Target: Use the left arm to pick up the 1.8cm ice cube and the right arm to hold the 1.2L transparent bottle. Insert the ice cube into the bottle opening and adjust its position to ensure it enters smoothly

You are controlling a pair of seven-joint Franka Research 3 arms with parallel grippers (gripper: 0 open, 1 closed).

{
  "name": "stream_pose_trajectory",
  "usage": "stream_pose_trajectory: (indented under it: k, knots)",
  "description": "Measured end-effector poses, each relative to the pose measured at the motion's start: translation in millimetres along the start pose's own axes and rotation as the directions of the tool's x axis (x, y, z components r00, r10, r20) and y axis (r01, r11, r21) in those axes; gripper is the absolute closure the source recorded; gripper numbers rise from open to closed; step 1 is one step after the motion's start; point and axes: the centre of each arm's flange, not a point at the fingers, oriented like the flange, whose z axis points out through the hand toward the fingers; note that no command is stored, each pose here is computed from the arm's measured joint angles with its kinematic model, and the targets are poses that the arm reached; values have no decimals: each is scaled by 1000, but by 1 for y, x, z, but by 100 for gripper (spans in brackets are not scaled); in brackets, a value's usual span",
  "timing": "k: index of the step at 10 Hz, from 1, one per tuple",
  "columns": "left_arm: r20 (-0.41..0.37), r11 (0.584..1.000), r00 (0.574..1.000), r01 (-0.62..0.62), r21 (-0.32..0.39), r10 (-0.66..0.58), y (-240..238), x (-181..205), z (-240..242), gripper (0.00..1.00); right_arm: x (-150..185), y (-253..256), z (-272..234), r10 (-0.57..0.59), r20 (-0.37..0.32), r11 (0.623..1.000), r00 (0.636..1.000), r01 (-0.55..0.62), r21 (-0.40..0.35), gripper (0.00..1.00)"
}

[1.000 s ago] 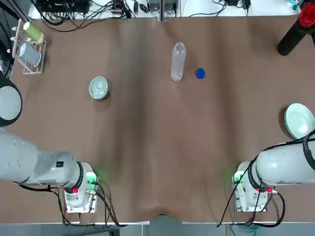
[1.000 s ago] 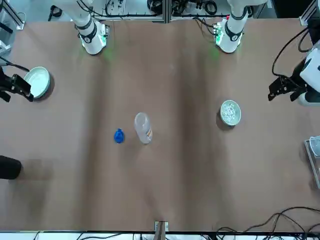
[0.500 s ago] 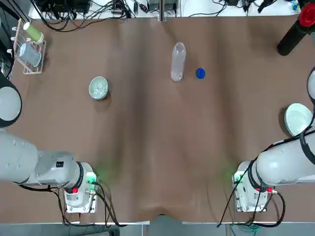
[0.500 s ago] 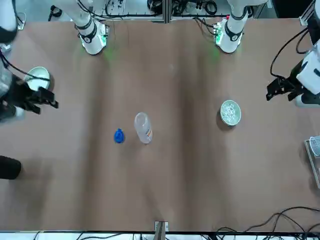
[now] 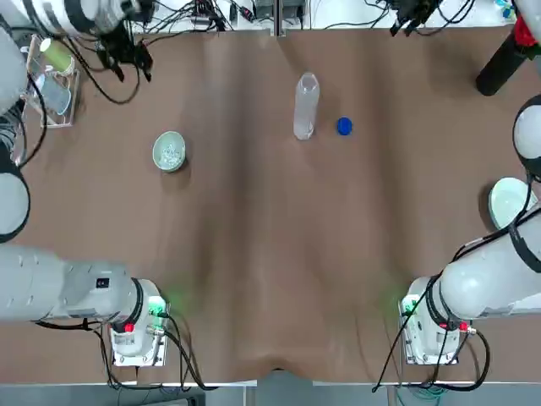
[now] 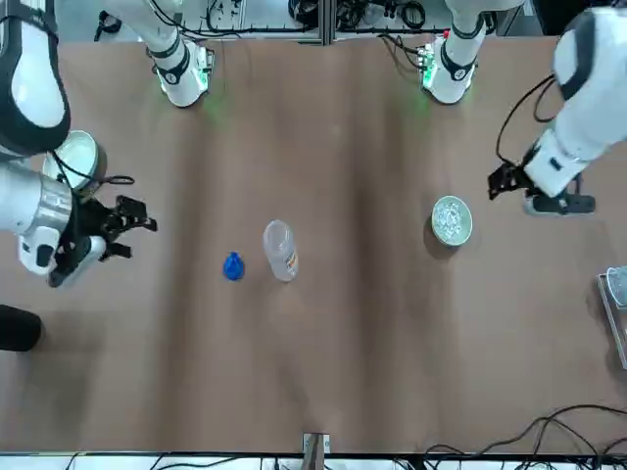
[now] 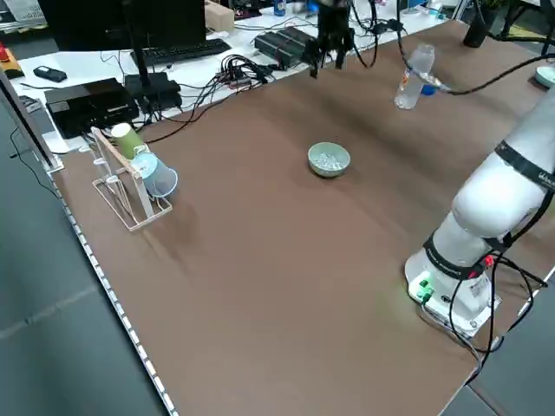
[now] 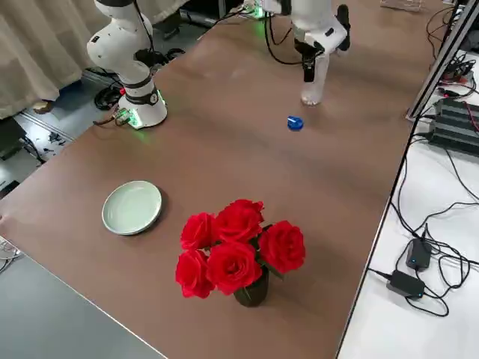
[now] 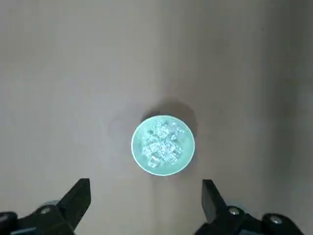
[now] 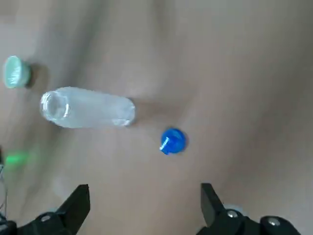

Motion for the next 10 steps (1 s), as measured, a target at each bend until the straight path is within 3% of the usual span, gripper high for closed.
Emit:
stream_pose_trajectory:
  k: [2, 6, 10]
  knots:
    - [14, 1000, 1000, -20, 5, 20, 9, -13, 44, 0, -8, 12, 19, -77, -25, 996, 997, 78, 41, 0]
    - [9, 1000, 1000, -28, 3, 28, 11, -30, 119, 1, -11, 16, 21, -115, -31, 992, 993, 117, 47, 0]
    - [24, 1000, 999, -26, -6, 26, 10, -32, 163, 1, -13, 41, 57, -258, -166, 942, 952, 286, 175, 0]
